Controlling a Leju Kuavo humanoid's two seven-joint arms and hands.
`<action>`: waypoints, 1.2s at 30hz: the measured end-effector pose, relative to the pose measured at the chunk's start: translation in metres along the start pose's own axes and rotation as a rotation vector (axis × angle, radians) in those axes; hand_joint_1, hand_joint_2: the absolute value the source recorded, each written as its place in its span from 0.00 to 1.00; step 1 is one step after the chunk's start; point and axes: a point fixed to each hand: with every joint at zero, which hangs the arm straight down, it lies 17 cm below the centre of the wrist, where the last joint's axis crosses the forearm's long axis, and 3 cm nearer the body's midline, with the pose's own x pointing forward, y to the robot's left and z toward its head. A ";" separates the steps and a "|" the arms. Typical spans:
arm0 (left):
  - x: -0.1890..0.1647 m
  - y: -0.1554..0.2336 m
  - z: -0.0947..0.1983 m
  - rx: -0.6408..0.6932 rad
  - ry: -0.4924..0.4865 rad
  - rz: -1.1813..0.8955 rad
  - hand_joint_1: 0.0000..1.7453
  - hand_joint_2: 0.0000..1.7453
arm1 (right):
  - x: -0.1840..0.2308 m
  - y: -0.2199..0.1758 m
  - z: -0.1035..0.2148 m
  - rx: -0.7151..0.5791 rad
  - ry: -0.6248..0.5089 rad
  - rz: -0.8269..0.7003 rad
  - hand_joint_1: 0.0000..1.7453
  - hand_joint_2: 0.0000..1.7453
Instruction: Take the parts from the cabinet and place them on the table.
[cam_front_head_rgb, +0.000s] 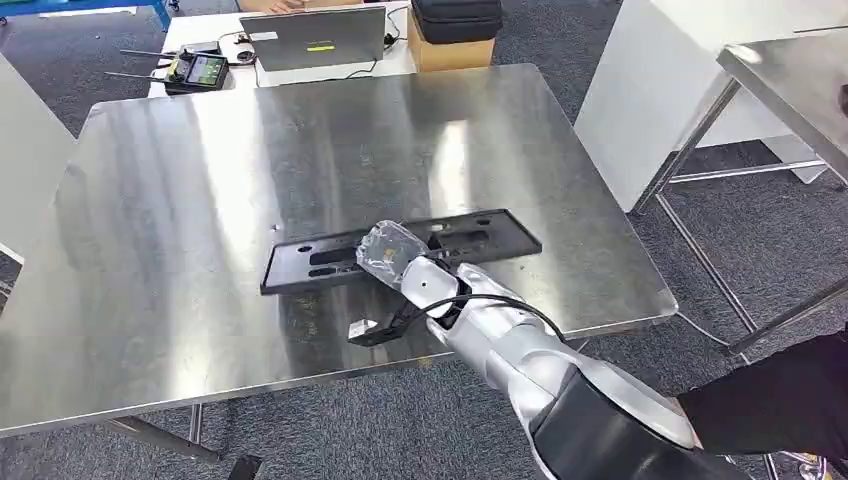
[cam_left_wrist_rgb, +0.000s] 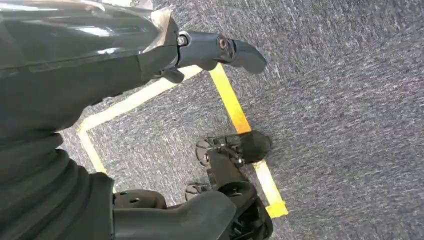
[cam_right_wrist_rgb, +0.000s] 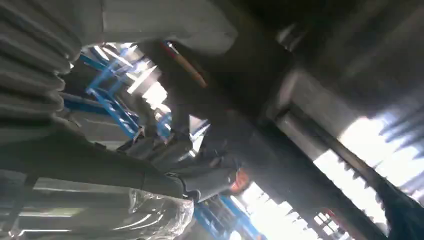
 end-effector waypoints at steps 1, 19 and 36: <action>0.000 -0.001 0.000 0.000 0.003 0.000 0.00 1.00 | -0.003 0.004 0.001 0.011 0.013 0.001 0.00 0.00; 0.000 -0.011 0.001 -0.028 0.013 0.019 0.00 0.00 | -0.030 0.013 0.006 0.011 0.134 -0.061 0.00 0.00; -0.001 -0.004 -0.001 0.000 0.026 0.013 0.00 0.00 | -0.109 -0.283 0.078 -1.095 0.150 -0.899 0.00 0.00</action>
